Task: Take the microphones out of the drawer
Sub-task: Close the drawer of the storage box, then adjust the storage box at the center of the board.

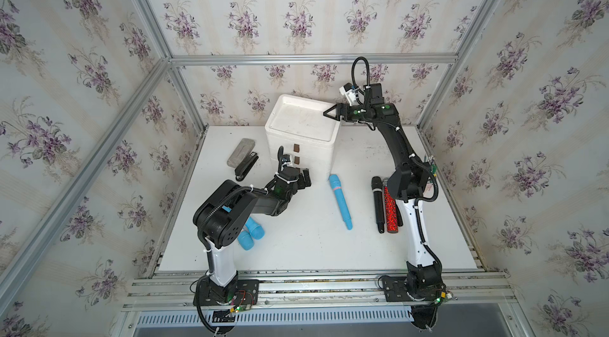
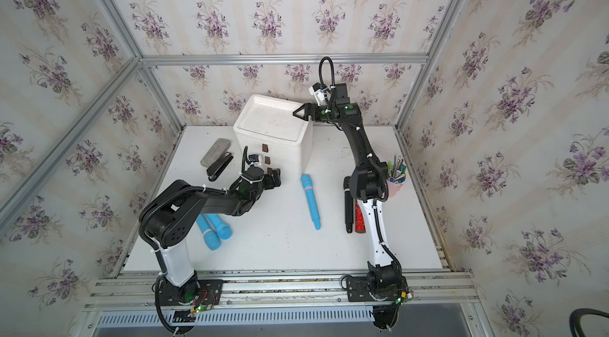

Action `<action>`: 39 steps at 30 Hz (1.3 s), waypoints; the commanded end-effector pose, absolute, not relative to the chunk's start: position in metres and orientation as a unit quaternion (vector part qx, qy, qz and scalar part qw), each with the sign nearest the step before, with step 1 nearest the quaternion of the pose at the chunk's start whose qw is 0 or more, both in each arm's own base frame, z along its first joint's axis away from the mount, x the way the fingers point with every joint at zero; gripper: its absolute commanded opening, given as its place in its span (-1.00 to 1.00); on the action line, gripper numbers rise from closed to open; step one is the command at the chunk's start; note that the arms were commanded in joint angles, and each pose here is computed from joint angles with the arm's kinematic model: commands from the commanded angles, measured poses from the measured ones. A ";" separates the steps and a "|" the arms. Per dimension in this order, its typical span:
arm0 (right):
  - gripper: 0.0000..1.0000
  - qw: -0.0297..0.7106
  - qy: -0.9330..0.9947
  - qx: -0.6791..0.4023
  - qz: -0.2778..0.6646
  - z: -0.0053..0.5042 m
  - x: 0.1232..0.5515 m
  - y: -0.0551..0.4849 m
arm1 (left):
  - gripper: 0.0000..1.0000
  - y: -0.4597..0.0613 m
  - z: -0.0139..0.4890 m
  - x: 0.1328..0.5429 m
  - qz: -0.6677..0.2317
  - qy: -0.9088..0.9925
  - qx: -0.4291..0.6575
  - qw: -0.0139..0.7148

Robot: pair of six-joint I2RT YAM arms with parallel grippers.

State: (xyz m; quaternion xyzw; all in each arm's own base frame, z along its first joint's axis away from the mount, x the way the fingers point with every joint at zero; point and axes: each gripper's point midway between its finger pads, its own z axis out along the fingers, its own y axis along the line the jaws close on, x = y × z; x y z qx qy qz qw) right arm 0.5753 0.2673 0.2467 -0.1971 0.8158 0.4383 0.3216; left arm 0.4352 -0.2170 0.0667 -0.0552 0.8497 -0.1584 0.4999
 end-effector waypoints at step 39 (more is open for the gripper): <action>1.00 0.363 0.840 -0.149 0.373 0.276 0.587 0.208 | 0.99 -0.140 0.143 0.333 -0.093 0.881 -0.043 0.463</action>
